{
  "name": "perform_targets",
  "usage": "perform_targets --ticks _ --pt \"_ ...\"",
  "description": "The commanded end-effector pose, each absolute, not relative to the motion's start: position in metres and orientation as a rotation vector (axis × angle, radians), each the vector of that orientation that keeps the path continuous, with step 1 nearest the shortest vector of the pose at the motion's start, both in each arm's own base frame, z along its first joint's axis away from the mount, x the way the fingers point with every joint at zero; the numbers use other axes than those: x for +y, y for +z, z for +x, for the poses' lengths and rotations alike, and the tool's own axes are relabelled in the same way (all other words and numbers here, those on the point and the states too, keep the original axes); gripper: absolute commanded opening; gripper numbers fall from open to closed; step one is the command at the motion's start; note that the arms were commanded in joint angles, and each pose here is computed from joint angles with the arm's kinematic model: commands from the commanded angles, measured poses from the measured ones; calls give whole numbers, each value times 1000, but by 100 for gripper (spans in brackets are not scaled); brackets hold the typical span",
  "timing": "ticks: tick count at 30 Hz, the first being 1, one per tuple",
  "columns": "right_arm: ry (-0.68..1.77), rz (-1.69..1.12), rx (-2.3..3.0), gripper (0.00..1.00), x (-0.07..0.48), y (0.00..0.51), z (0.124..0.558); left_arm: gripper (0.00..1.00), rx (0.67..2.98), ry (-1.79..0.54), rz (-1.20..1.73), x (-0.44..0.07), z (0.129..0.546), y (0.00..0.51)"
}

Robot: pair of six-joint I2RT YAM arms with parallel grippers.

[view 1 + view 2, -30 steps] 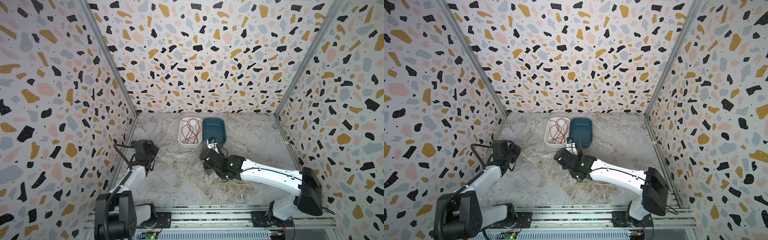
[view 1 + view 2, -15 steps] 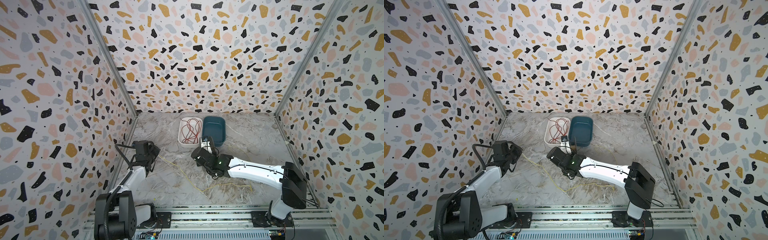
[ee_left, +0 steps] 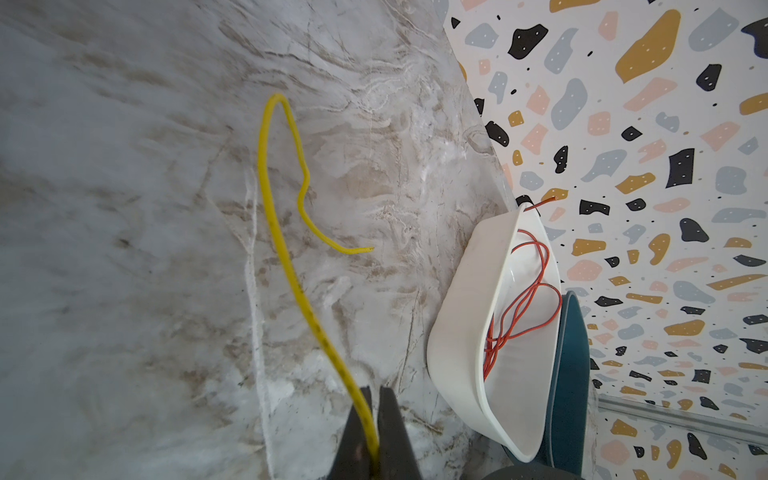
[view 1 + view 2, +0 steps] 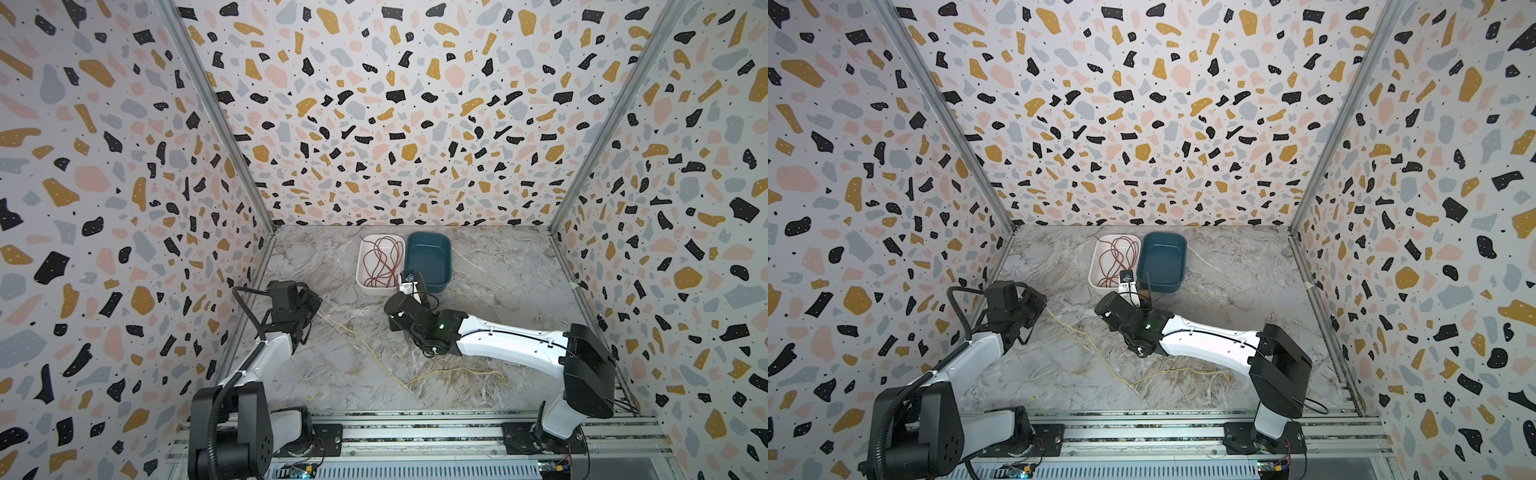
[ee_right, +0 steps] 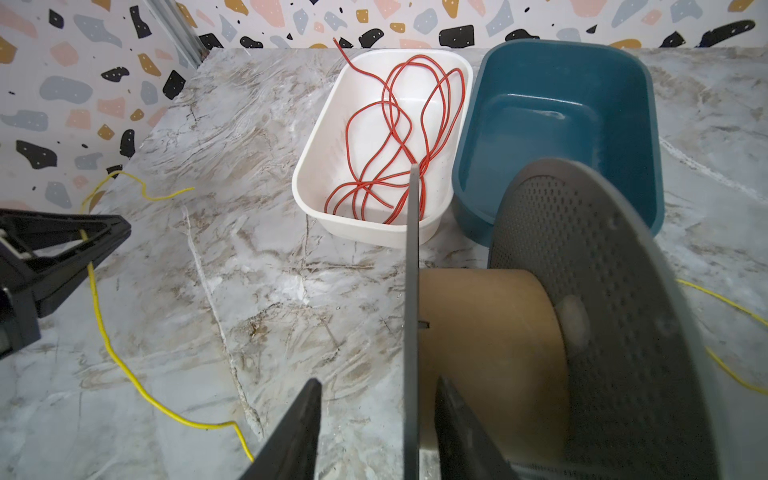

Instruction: Wrap the cables

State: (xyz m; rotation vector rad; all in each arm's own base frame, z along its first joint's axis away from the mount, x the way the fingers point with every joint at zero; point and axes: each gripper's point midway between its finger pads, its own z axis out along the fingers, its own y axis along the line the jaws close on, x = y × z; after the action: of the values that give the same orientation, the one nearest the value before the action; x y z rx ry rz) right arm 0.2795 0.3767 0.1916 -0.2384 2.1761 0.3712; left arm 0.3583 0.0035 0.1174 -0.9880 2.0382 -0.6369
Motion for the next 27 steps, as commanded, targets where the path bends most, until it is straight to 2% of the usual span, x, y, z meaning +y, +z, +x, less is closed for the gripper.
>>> perform_targets --ticks 1,3,6,9,17,24,27 --pt "466 -288 2105 55 382 226 276 0 2014 -668 -933 -3 361 134" --pt "468 -331 2090 68 385 232 272 0 2009 -674 -936 -4 359 136" --pt "466 -375 2048 80 384 244 265 0 2007 -675 -941 -6 355 140" --pt "480 -468 1961 87 384 267 256 0 1987 -700 -956 -9 353 148" --pt "464 -880 1704 84 401 319 226 0 1920 -786 -972 -18 353 194" --pt "523 -1153 1576 79 434 315 203 0 1872 -842 -951 -29 347 239" --pt "540 -1183 1559 79 452 313 201 0 1845 -828 -949 -29 342 255"
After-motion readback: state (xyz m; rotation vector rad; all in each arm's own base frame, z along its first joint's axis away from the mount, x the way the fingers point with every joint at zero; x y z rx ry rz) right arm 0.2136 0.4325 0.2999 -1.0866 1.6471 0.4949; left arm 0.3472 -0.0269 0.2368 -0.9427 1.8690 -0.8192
